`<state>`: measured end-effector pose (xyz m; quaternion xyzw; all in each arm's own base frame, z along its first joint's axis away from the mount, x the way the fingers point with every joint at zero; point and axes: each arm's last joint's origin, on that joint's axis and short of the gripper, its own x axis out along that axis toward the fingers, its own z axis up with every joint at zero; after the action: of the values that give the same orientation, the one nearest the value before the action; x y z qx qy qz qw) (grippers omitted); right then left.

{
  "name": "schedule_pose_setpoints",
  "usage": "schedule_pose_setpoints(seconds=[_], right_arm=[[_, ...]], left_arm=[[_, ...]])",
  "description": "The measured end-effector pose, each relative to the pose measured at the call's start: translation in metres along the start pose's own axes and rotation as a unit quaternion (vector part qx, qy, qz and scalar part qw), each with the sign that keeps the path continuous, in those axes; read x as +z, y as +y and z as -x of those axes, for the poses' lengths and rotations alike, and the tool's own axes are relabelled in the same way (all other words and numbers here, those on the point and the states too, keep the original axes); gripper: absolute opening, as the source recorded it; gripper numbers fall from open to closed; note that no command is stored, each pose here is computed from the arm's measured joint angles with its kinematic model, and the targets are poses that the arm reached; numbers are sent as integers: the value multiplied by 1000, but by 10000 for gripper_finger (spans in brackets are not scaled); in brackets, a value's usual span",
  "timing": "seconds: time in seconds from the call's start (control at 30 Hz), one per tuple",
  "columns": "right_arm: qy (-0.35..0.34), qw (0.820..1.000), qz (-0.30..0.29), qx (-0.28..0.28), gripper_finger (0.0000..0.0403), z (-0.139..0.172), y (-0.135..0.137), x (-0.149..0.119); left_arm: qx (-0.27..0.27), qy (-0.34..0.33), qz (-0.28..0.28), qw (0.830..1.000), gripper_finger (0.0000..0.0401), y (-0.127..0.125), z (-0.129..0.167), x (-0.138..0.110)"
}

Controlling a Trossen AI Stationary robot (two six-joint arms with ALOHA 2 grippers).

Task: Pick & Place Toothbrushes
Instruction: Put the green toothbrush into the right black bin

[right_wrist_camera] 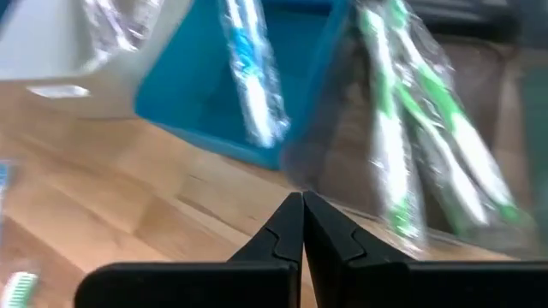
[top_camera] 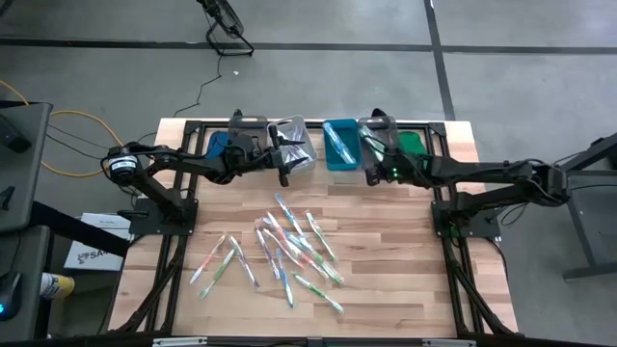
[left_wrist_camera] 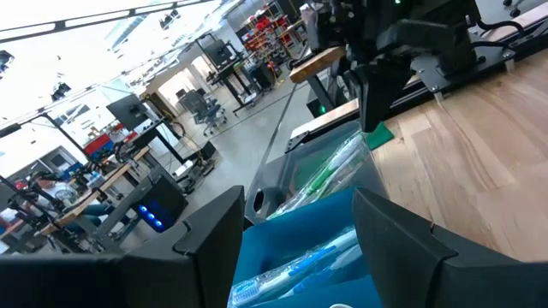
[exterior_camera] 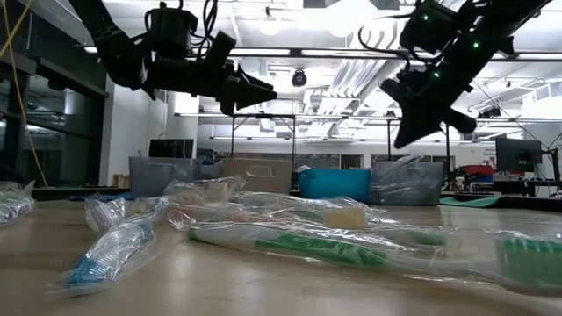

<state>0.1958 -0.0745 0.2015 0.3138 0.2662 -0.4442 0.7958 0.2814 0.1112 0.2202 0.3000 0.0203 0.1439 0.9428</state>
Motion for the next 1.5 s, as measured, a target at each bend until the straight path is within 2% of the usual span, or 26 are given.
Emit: schedule_pose_setpoints(seconds=[0.13, 0.23, 0.33, 0.63, 0.77, 1.03, 1.5], right_arm=[[12, 998, -8, -63, 3, 0, -11, -5], [-18, 993, -21, -111, 3, 1, -15, -5], [-43, 990, -22, -135, 3, 1, -17, -3], [-46, 989, -22, -142, 3, 0, -19, -2], [-21, 989, -21, -144, 3, -2, -24, 0], [-37, 981, -20, -192, 3, -2, -34, 3], [9, 985, -4, -175, 4, -8, -46, 12]], left_arm=[[0, 0, 0, 1000, 212, 0, 0, 0], [0, 0, 0, 1000, 212, 0, 0, 0], [0, 0, 0, 1000, 212, 0, 0, 0], [-2, 4, 1, 1000, 212, 0, 0, -1], [-4, 7, 1, 1000, 212, -1, 0, -1], [-4, 6, 2, 1000, 212, -1, 0, -1], [-4, 7, 14, 1000, 212, -1, 0, -1]])
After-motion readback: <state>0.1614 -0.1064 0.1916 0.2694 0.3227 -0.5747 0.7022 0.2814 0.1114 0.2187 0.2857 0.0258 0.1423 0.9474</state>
